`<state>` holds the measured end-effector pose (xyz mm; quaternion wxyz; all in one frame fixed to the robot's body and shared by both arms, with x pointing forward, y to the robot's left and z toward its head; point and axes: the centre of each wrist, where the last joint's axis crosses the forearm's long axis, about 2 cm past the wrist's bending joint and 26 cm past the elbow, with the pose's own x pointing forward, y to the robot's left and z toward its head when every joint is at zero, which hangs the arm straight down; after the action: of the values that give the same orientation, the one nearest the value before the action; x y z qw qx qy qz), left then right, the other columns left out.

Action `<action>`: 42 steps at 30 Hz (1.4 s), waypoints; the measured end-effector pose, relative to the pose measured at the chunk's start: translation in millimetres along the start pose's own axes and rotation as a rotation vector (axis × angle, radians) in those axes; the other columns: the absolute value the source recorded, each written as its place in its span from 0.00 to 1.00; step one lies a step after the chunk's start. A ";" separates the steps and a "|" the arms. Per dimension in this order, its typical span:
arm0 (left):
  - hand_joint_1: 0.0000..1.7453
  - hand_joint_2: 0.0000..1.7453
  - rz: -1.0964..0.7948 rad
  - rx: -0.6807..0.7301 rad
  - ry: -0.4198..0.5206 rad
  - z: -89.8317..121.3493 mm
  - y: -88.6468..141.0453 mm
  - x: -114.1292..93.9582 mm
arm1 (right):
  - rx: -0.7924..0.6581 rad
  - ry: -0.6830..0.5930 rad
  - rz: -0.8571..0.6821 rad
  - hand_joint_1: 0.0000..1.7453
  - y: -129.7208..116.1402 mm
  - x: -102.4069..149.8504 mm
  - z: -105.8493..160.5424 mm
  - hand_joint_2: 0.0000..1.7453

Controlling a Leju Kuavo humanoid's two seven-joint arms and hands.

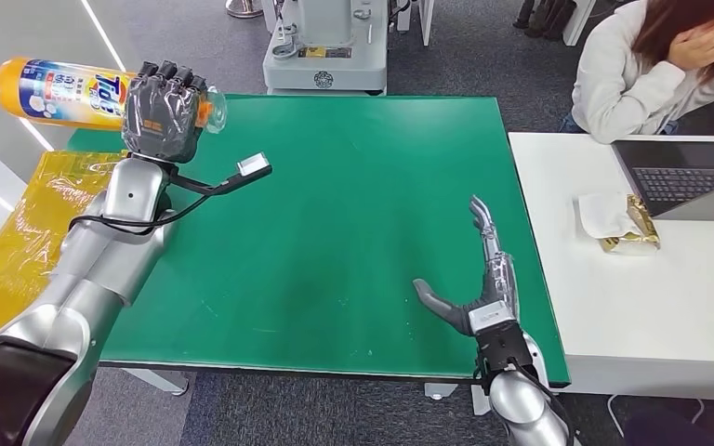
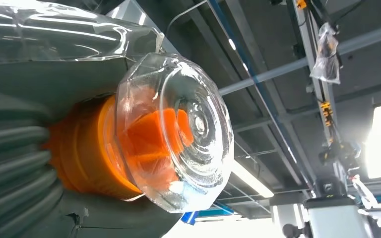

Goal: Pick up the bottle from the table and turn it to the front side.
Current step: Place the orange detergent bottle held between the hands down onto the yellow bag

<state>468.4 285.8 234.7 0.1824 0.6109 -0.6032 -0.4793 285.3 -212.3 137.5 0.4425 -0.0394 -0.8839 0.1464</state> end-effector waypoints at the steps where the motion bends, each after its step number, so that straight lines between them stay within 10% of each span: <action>1: 1.00 1.00 -0.005 -0.010 -0.005 3.8 -2.7 -2.7 | -0.004 0.001 -0.002 0.00 -1.0 0.4 0.6 1.00; 12: 1.00 1.00 -0.028 -0.125 -0.047 47.6 -31.3 -15.5 | -0.028 0.020 -0.013 0.00 -12.5 0.4 11.3 1.00; 35: 1.00 1.00 -0.037 -0.159 -0.058 60.2 -38.4 -20.9 | -0.035 0.019 -0.012 0.00 -14.1 0.6 13.4 1.00; 42: 1.00 1.00 -0.032 -0.243 -0.139 103.6 -57.8 -21.5 | -0.062 0.011 -0.011 0.00 -19.5 0.9 24.6 1.00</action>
<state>421.5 354.1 147.2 0.2051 0.5593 -0.5421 -0.5927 266.4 -236.2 130.0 0.4466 -0.0489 -0.8858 0.1162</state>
